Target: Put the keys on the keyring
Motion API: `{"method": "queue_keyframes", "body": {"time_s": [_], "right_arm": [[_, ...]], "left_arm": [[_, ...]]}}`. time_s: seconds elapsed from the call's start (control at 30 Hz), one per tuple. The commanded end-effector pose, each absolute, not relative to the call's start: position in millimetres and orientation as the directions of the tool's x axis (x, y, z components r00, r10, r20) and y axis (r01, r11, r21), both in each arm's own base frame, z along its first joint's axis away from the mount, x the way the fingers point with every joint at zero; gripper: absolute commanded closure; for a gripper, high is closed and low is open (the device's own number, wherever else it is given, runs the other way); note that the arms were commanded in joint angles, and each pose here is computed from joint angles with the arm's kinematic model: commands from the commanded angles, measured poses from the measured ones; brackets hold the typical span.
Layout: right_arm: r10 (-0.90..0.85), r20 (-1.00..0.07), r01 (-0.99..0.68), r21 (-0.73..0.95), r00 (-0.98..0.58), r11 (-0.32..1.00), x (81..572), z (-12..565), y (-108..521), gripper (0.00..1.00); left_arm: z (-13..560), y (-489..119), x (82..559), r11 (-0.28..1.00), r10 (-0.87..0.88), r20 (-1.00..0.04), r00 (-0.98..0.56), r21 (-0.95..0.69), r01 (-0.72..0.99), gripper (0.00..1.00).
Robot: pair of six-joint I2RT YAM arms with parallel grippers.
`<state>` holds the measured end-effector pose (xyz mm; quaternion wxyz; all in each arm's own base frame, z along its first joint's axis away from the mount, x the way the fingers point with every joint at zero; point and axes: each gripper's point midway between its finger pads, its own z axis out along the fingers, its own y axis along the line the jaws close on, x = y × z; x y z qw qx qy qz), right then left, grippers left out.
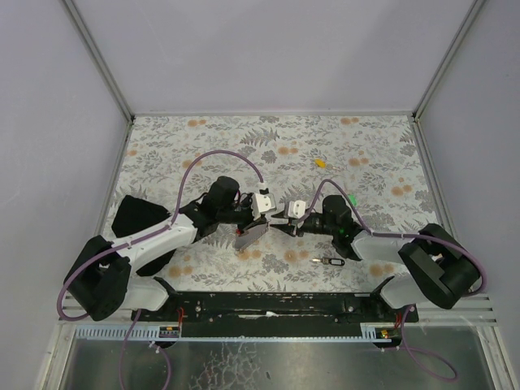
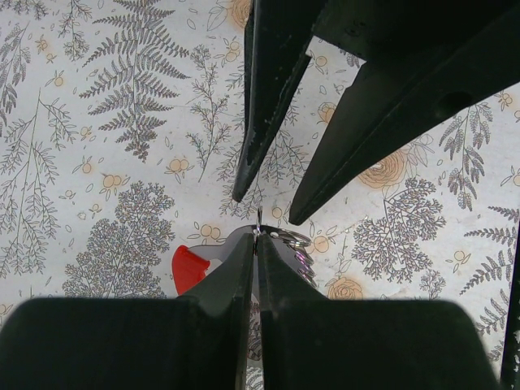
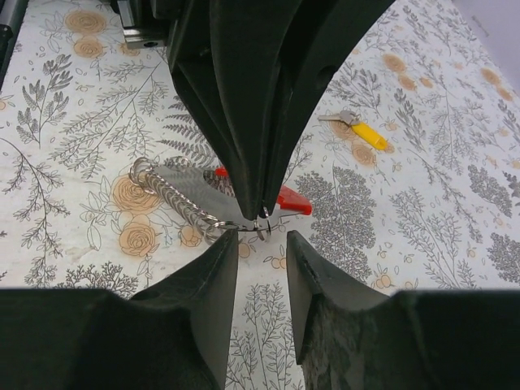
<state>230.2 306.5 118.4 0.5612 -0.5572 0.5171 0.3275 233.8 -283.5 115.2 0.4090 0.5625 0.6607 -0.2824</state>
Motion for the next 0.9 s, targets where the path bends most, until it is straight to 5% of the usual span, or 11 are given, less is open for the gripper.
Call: {"method": "queue_keyframes", "body": {"time_s": [0.0, 0.47, 0.77, 0.87], "right_arm": [[-0.164, -0.935, -0.93, -0.338, 0.315, 0.143, 233.4, 135.3, 316.6, 0.63], [-0.136, -0.936, -0.929, -0.342, 0.325, 0.14, 236.5, 140.9, 322.5, 0.74], [-0.142, -0.936, -0.93, -0.341, 0.322, 0.141, 236.8, 137.8, 322.0, 1.0], [-0.14, -0.933, -0.926, -0.349, 0.33, 0.142, 236.8, 139.9, 321.0, 1.0]], "left_arm": [[128.3, -290.2, 237.7, 0.209, 0.483, -0.876, -0.007, 0.107, 0.972, 1.0], [126.4, -290.3, 235.4, 0.197, 0.494, -0.869, -0.019, 0.091, 0.976, 1.0], [127.5, -290.0, 234.3, 0.195, 0.48, -0.877, -0.002, 0.105, 0.975, 1.0], [125.2, -289.2, 233.0, 0.186, 0.474, -0.88, 0.019, 0.121, 0.975, 0.9]]}}
